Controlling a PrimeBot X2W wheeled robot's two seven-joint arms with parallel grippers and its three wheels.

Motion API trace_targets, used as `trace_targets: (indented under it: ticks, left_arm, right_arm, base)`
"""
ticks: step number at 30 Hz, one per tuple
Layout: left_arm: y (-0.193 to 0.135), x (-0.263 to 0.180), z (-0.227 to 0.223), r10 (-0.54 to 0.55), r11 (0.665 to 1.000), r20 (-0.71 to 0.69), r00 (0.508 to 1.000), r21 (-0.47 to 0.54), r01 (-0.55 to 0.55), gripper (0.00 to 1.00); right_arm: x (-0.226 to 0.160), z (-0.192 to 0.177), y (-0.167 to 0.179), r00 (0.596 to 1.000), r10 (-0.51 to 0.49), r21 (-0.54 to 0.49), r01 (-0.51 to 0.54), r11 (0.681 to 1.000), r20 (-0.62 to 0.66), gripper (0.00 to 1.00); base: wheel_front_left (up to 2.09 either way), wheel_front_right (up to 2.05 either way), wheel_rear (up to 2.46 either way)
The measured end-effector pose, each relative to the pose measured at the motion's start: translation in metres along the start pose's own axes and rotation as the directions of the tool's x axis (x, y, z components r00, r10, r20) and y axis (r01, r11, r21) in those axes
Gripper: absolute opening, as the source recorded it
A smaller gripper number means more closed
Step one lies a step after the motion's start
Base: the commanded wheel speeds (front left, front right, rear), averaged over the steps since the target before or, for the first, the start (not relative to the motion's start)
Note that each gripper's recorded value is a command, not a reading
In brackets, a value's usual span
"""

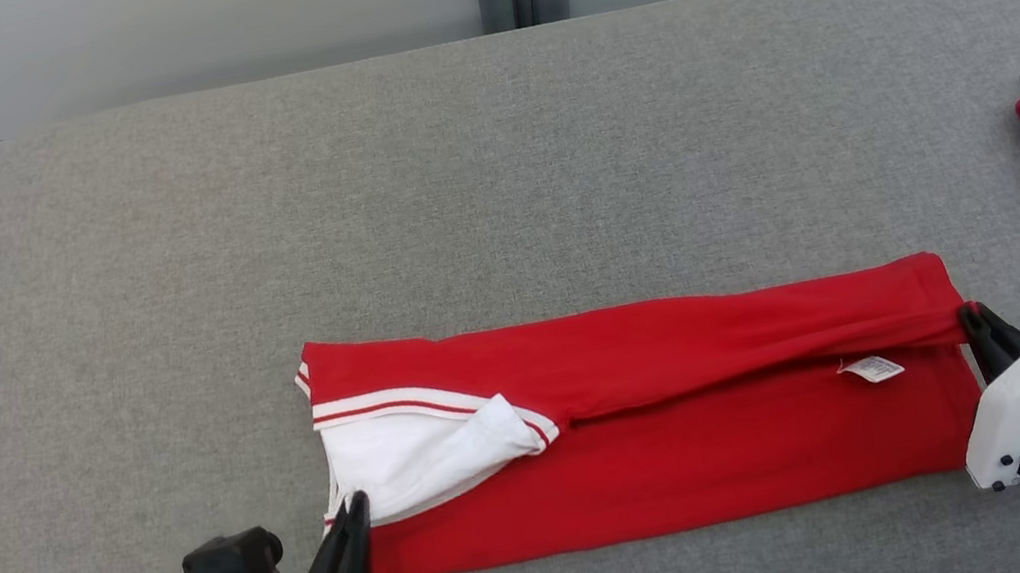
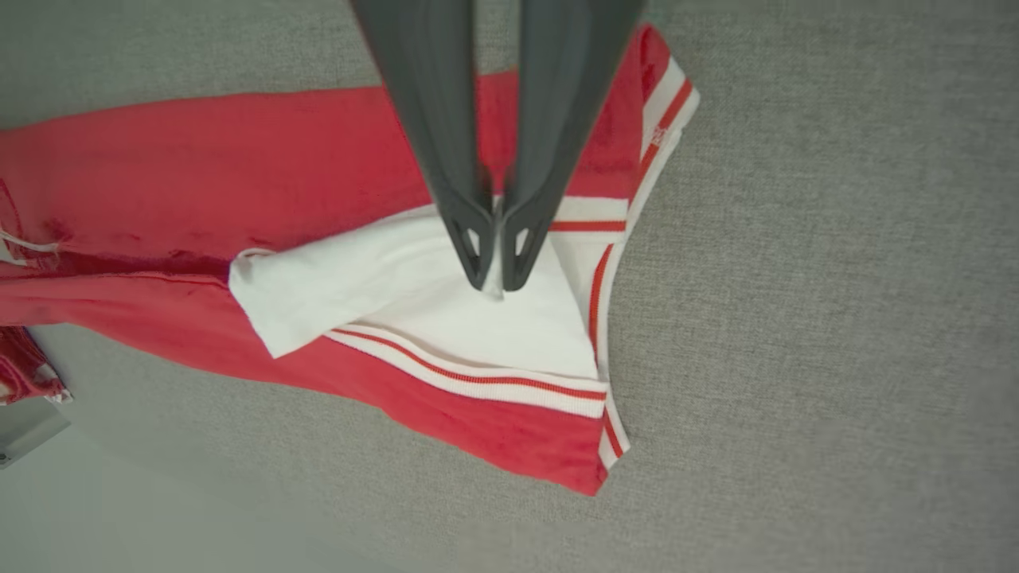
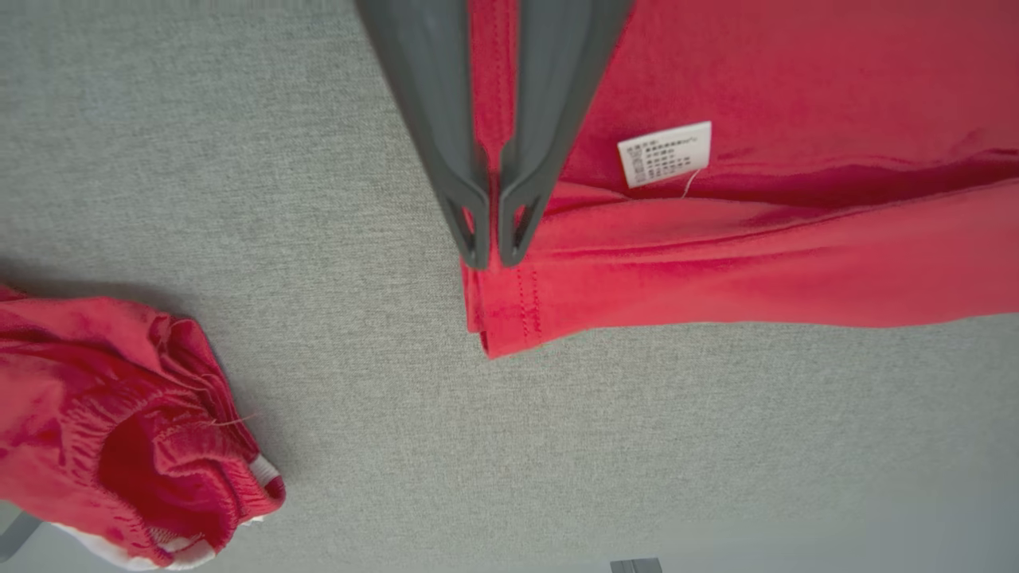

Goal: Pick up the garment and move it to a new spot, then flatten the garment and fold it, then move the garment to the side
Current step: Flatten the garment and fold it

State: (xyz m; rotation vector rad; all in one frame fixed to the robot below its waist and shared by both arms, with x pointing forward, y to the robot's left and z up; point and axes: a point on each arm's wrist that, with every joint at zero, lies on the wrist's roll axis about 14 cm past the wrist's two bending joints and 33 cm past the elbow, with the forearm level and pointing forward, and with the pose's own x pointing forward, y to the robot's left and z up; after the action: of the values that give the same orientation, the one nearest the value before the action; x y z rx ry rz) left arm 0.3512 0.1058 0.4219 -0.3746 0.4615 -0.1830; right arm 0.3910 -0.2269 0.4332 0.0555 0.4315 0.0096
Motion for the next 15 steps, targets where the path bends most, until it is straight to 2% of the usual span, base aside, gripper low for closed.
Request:
trace_targets:
  ticks: [1,2,3,4,11,15]
  left_arm:
    - [0.001,0.000,-0.005,0.001,1.000,-0.017,1.000,-0.001,-0.001,0.00]
    - [0.002,-0.001,-0.007,0.004,1.000,-0.023,1.000,0.000,-0.004,0.08]
    - [0.003,-0.001,-0.008,0.006,1.000,-0.023,1.000,0.001,-0.006,0.43]
    - [0.004,-0.002,-0.006,0.009,1.000,-0.013,1.000,0.002,-0.009,1.00]
    - [0.013,-0.012,0.010,0.056,0.998,0.086,0.995,0.002,-0.056,1.00]
    - [0.016,-0.019,0.034,0.075,0.995,0.197,0.978,0.045,-0.085,1.00]
  right_arm:
    - [-0.001,-0.003,0.000,1.000,-0.001,0.003,0.001,1.000,-0.008,0.09]
    - [-0.002,-0.004,0.001,1.000,-0.001,0.006,0.001,1.000,-0.011,0.28]
    - [-0.002,-0.005,0.002,1.000,-0.001,0.009,0.001,1.000,-0.011,0.50]
    - [-0.003,-0.004,0.002,1.000,-0.002,0.014,0.002,1.000,-0.007,1.00]
    - [-0.018,-0.014,-0.006,0.999,-0.036,0.046,0.036,0.998,-0.005,1.00]
    - [-0.028,-0.011,-0.020,0.997,-0.076,0.062,0.075,0.995,0.012,1.00]
  base:
    - [0.00,0.00,0.00]
    - [0.00,0.00,0.00]
    - [0.00,0.00,0.00]
    - [0.00,0.00,0.00]
    - [0.00,0.00,0.00]
    - [0.00,0.00,0.00]
